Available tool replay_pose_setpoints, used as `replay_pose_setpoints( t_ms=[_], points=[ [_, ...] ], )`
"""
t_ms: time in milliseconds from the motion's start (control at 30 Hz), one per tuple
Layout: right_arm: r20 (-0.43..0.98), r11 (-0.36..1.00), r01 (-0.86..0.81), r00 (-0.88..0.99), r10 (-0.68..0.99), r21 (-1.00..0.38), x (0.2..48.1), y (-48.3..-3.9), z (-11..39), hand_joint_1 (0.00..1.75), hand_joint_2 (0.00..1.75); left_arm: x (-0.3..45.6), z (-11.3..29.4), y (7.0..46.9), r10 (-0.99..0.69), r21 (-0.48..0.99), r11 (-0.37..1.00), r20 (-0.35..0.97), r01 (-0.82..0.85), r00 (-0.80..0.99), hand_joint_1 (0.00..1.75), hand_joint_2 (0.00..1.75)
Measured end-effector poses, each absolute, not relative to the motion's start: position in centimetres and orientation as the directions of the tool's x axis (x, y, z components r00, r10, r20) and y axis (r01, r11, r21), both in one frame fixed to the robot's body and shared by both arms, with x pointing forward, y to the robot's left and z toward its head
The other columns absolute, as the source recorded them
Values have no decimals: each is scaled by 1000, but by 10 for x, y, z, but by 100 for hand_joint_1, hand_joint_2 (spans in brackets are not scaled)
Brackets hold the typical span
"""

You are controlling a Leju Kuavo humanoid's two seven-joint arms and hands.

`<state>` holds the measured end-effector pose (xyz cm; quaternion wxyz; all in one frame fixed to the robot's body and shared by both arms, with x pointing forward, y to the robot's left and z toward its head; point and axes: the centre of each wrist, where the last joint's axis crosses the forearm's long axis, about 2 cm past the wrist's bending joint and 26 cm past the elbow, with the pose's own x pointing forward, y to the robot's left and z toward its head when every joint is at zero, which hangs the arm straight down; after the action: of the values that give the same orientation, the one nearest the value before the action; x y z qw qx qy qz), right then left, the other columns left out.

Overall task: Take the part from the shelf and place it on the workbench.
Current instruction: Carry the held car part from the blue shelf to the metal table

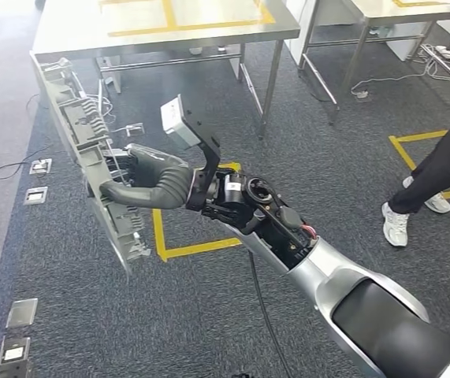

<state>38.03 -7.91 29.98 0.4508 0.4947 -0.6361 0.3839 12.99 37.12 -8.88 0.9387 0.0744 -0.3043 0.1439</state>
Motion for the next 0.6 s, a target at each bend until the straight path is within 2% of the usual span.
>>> replay_pose_setpoints(
  t_ms=[600],
  points=[
    [952, 246, -968, -116, -284, -44, 382, -82, 300, 175, 175, 130, -89, 373, 245, 26, 948, 571, -316, 783, 0, 175]
  ],
)
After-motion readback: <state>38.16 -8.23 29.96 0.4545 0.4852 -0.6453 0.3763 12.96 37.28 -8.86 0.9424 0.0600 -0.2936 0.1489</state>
